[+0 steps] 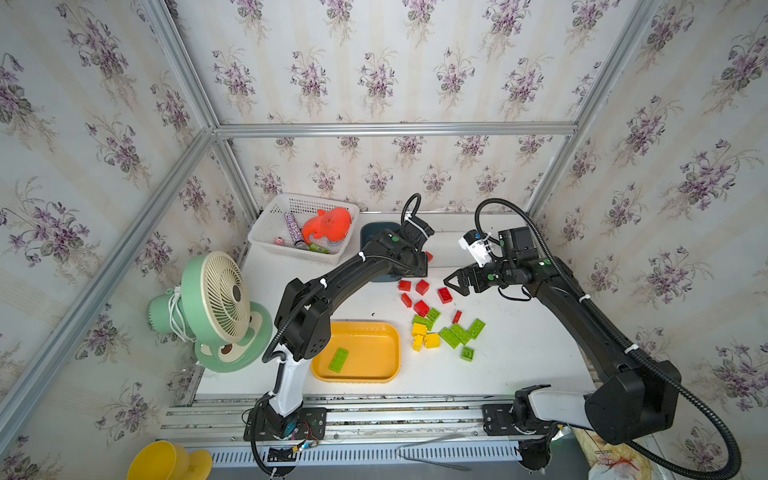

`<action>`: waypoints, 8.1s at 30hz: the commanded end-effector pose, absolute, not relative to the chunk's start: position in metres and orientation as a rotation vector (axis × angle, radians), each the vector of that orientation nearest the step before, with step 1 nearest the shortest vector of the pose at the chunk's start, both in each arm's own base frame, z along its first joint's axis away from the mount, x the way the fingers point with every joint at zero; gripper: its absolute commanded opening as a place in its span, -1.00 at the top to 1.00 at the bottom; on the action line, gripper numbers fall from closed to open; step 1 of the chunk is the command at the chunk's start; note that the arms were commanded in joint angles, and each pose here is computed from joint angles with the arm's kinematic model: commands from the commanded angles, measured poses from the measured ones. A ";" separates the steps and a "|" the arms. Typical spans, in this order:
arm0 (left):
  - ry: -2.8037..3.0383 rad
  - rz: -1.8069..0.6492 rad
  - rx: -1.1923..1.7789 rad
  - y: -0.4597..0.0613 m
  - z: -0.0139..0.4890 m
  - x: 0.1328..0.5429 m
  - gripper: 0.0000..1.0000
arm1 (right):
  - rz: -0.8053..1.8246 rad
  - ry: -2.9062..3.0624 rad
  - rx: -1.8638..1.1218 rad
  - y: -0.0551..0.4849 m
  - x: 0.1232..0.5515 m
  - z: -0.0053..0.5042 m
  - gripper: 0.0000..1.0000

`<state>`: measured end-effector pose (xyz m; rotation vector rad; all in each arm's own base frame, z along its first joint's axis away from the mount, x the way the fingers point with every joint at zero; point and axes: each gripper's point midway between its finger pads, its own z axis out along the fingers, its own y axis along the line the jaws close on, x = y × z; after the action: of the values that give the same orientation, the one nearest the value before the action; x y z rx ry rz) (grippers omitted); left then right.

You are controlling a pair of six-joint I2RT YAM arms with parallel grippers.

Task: Sort the legos into containers by color
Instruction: Pick up the lego from the center of the table, then place the lego in the container, then pick up the lego from the center of the table, then place the lego in the container.

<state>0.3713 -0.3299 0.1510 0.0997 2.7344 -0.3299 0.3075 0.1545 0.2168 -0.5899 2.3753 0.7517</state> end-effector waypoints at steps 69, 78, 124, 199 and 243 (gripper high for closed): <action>2.400 -0.667 -0.064 -0.413 0.160 0.511 0.57 | 0.744 2.336 -0.567 0.146 0.321 0.223 -0.92; 2.403 -0.641 -0.038 -0.389 0.177 0.505 -0.26 | 0.755 2.337 -0.582 0.148 0.322 0.221 -0.92; 2.385 -0.969 -0.052 -0.158 0.225 0.292 -0.99 | 0.330 2.089 -1.654 0.275 0.393 0.048 -0.59; 2.361 -1.133 0.040 -0.186 0.240 0.312 -0.99 | 0.294 2.266 -1.399 0.233 0.399 0.146 0.44; 2.397 -1.165 0.040 -0.197 0.216 0.327 -0.99 | 0.406 2.512 -0.844 0.200 0.404 0.130 -0.38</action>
<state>0.3254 -0.1959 0.2140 0.0042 2.4111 -1.1522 0.4044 0.1882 0.1292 -0.9206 2.5518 0.3974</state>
